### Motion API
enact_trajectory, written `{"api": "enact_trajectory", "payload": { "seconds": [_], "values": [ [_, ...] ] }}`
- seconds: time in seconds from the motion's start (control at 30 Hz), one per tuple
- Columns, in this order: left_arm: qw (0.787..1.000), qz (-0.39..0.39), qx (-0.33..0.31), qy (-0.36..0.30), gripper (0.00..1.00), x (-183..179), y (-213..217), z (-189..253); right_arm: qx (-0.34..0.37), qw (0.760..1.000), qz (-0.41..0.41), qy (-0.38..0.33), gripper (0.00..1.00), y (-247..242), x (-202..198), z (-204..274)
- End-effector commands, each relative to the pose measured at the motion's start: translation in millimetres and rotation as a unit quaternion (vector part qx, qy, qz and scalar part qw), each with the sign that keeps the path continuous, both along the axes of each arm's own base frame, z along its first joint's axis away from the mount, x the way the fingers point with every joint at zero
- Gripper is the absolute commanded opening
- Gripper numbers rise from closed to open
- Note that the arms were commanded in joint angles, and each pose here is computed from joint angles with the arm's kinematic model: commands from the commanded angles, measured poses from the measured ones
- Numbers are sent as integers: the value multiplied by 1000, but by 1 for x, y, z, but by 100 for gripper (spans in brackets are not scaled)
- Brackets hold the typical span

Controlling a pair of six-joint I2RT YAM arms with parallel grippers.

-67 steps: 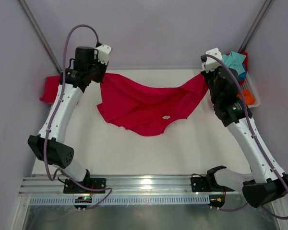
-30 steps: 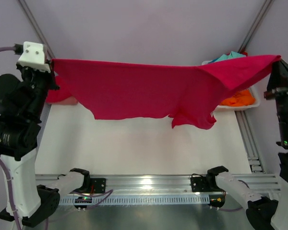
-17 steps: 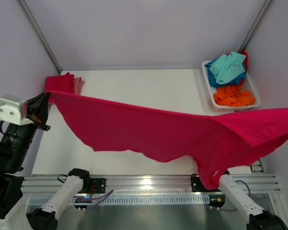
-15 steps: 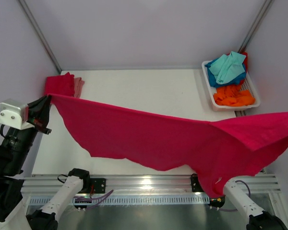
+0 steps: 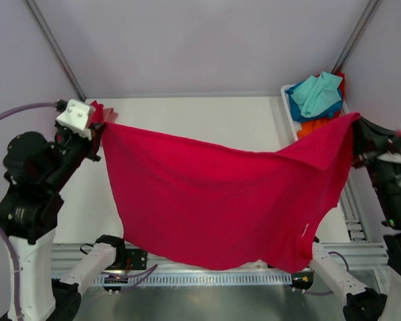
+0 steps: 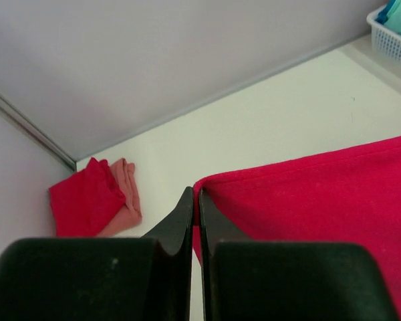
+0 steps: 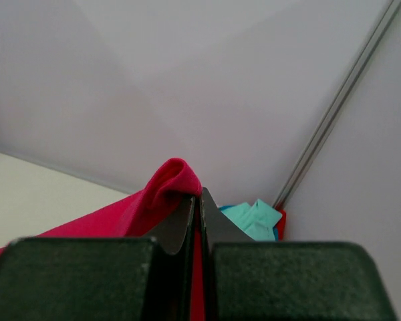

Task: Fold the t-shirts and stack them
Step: Flatten out the tshirt

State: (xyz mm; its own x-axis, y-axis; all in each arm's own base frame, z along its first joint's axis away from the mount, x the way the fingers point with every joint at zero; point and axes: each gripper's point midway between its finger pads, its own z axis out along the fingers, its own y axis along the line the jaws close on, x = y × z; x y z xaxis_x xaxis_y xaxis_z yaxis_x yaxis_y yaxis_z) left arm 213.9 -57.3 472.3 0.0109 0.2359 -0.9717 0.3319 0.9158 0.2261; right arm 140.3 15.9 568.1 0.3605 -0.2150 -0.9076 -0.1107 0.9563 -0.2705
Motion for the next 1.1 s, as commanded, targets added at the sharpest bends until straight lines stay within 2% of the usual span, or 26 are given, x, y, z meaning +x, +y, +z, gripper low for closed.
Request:
{"api": "enact_trajectory", "payload": {
  "seconds": [0.0,0.37,0.43,0.57,0.63,0.67,0.77,0.8,0.87,0.93,0.97,1.0,1.07],
  "values": [
    [1000,13,12,18,0,43,-3,-13,-17,998,-46,34,3,2,73,-16],
    [994,21,38,98,0,145,-20,-89,-77,989,-60,107,3,32,206,-82],
    [995,21,37,95,0,163,-23,-96,-88,987,-59,122,3,39,231,-100],
    [992,23,41,119,0,207,-32,-134,-103,982,-61,149,3,48,275,-132],
    [992,32,42,113,0,226,-32,-140,-106,980,-65,153,3,51,294,-141],
    [991,36,44,118,0,234,-32,-146,-111,976,-65,173,3,55,313,-160],
    [987,57,56,143,0,269,-31,-171,-105,978,-73,167,3,56,343,-160],
    [982,75,66,160,0,284,-27,-193,-109,973,-74,187,3,58,364,-181],
    [980,97,79,156,0,304,-22,-197,-110,974,-78,180,3,59,384,-181],
    [975,114,91,168,0,330,-21,-218,-124,970,-79,192,3,64,412,-205],
    [974,115,93,169,0,340,-21,-225,-124,973,-82,179,3,64,421,-196],
    [973,118,98,170,0,348,-21,-232,-134,968,-80,196,3,68,438,-219],
    [970,128,109,174,0,371,-21,-252,-133,970,-87,185,3,70,455,-212]
  ]
}}
